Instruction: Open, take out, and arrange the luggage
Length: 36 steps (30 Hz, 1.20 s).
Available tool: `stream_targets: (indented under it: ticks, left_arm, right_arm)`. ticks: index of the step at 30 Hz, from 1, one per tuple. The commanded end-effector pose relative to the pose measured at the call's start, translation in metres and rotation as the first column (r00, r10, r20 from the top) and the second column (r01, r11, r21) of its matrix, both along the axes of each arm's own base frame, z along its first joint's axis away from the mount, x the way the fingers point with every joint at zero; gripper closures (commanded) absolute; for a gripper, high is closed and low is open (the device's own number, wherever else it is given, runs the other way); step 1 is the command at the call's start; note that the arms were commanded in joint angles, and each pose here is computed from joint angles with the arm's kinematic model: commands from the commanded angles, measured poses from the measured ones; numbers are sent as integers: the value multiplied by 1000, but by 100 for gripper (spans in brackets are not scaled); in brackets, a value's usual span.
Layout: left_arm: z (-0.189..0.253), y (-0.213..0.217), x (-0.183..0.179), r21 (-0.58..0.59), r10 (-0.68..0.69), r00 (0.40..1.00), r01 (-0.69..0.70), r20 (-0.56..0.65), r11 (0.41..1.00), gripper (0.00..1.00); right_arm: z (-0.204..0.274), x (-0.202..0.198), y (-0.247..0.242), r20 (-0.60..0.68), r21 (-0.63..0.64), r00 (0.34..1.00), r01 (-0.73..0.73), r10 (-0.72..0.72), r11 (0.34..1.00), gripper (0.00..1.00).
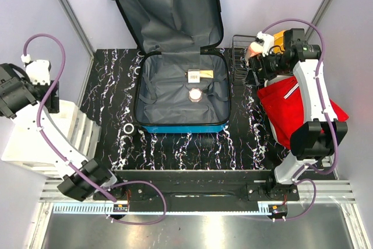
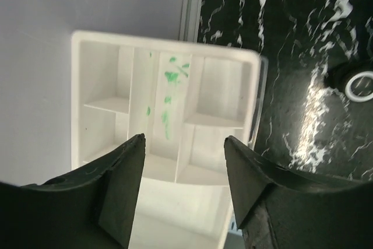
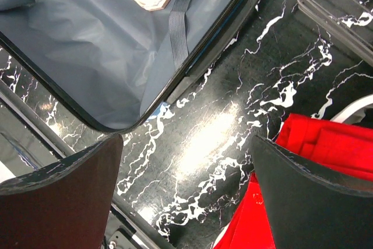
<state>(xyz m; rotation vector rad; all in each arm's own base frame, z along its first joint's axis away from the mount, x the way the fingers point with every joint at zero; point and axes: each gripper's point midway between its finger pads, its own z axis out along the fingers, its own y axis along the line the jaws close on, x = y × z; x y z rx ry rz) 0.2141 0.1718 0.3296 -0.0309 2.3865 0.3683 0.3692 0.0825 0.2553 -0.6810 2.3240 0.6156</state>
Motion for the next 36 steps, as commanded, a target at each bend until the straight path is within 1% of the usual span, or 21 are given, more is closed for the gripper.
stream_targets:
  ticks: [1,3,6,7,10,13,15,18,19,21,24,25,26,27,28,29,30,32,33,35,36]
  left_arm:
    - [-39,-9,-25,-93,-93,984,80,-152,992,40]
    - [-54,-4,-26,-109,-90,981,71,-174,991,41]
    - [-63,4,-16,-103,-97,982,80,-163,991,43]
    - [-67,6,-12,-121,-102,981,82,-164,989,44]
    - [-80,11,1,-170,-118,980,91,-161,981,51]
    - [-85,12,15,-207,-146,981,118,-128,971,55]
    - [-83,11,25,-207,-165,980,140,-109,968,57]
    - [-80,12,39,-205,-186,978,165,-92,965,65]
    - [-82,13,44,-216,-195,976,171,-95,961,70]
    - [-75,15,55,-201,-213,974,194,-75,960,74]
    - [-70,12,83,-190,-257,965,243,-51,951,81]
    - [-68,4,95,-193,-288,957,275,-39,942,82]
    - [-57,5,107,-165,-295,956,289,-9,943,84]
    - [-63,5,118,-187,-297,955,289,-13,939,84]
    - [-62,-2,131,-183,-323,946,317,-5,931,84]
    - [-55,-1,140,-162,-328,945,325,10,932,84]
    - [-64,1,150,-184,-325,946,318,-5,930,84]
    - [-62,0,166,-165,-332,943,326,-7,931,82]
    - [-68,2,172,-186,-318,948,309,-15,932,70]
    - [-59,5,179,-174,-293,956,289,8,941,54]
    - [-57,7,181,-174,-276,961,274,12,946,41]
  right_arm:
    - [20,3,9,31,30,999,-10,9,1000,1]
    - [18,2,9,26,32,1000,-11,11,999,1]
    - [18,-2,11,20,42,1000,-4,3,999,1]
    - [18,-3,20,20,48,1000,-23,22,999,1]
    - [18,-5,23,24,58,999,-23,22,998,1]
    - [17,-5,25,17,62,1000,-20,19,998,1]
    - [18,-3,26,19,65,1000,-16,15,998,1]
    - [19,-1,26,18,69,1000,-5,4,998,1]
    - [20,0,27,21,71,1000,-1,0,997,1]
    - [20,0,27,19,72,1000,4,-5,997,1]
    - [19,3,28,16,83,1000,17,-18,996,1]
    - [17,4,28,4,89,1000,27,-28,996,1]
    - [17,4,29,7,91,1000,25,-26,995,1]
    - [16,5,29,5,92,1000,30,-31,995,2]
    - [15,5,29,2,93,999,33,-33,995,2]
    - [14,6,30,-1,93,999,35,-35,995,2]
    - [13,8,30,4,93,999,35,-35,995,2]
    - [10,11,31,-6,96,999,43,-43,994,2]
    - [11,13,31,2,95,999,49,-49,994,3]
    - [7,18,31,-13,93,997,71,-70,993,4]
    - [7,22,30,-5,85,997,83,-83,993,4]
